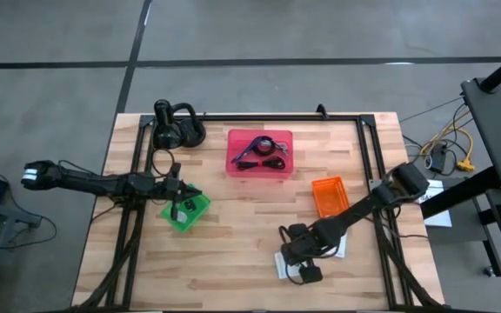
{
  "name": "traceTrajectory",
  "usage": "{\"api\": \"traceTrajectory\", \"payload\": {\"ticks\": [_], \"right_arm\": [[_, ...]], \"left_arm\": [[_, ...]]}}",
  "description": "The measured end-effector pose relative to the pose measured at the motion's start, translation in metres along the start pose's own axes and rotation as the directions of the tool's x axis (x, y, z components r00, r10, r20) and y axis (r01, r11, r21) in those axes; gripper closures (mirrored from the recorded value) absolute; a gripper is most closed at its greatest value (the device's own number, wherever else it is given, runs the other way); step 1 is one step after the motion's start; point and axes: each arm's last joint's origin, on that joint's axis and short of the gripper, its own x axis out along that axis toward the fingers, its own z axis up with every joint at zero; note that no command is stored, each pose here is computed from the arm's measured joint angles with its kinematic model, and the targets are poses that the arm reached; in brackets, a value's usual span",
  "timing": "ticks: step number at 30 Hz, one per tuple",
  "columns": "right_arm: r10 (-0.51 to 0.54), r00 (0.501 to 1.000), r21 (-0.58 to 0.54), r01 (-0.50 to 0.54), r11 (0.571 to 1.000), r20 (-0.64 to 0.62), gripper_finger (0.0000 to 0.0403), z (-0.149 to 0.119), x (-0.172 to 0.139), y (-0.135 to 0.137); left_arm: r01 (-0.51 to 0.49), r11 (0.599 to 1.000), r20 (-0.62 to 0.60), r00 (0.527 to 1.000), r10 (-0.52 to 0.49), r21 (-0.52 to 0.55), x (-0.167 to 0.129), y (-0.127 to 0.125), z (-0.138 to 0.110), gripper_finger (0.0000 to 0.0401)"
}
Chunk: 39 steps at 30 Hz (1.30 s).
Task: Pick and place items into bin
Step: Put the bottom card reader box into the orange bin
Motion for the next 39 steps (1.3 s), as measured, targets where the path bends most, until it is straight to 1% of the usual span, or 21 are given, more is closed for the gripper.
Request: {"api": "traceTrajectory", "payload": {"ticks": [9,12,15,18,25,30,33,39], "right_arm": [[0.082,0.996,-0.011,-0.082,0.997,0.030,0.0020,-0.006,0.010,-0.003],[0.122,0.992,-0.004,-0.122,0.992,0.021,0.0030,-0.008,0.014,-0.007],[0.151,0.988,0.004,-0.151,0.988,0.007,0.0055,-0.006,0.018,-0.011],[0.174,0.985,-0.023,-0.174,0.985,-0.004,0.0084,-0.005,0.020,-0.015],[0.183,0.983,-0.071,-0.182,0.981,-0.001,0.0144,-0.003,0.020,-0.022],[0.184,0.983,-0.106,-0.183,0.977,0.001,0.0178,-0.003,0.020,-0.022],[0.198,0.980,-0.127,-0.194,0.973,0.022,0.0201,-0.001,0.021,-0.021],[0.226,0.974,-0.149,-0.220,0.964,0.024,0.0271,0.000,0.022,-0.019]], "left_arm": [[0.000,1.000,0.001,1.000,0.000,0.000,0.000,0.000,0.000,0.0401],[0.000,1.000,0.001,1.000,0.000,0.000,0.000,0.000,0.001,0.0401],[0.000,1.000,0.005,1.000,0.000,0.000,0.000,0.000,0.002,0.0401],[0.000,1.000,0.008,1.000,0.000,-0.001,0.000,0.000,0.003,0.0401],[0.000,1.000,0.002,1.000,0.000,0.000,0.000,0.000,0.003,0.0401],[-0.001,1.000,-0.012,1.000,0.001,0.002,0.001,0.000,0.001,0.0401],[-0.001,1.000,-0.020,1.000,0.001,0.003,0.002,0.000,0.001,0.0401],[-0.001,1.000,-0.029,1.000,0.001,0.004,0.002,0.000,0.000,0.0401]]}}
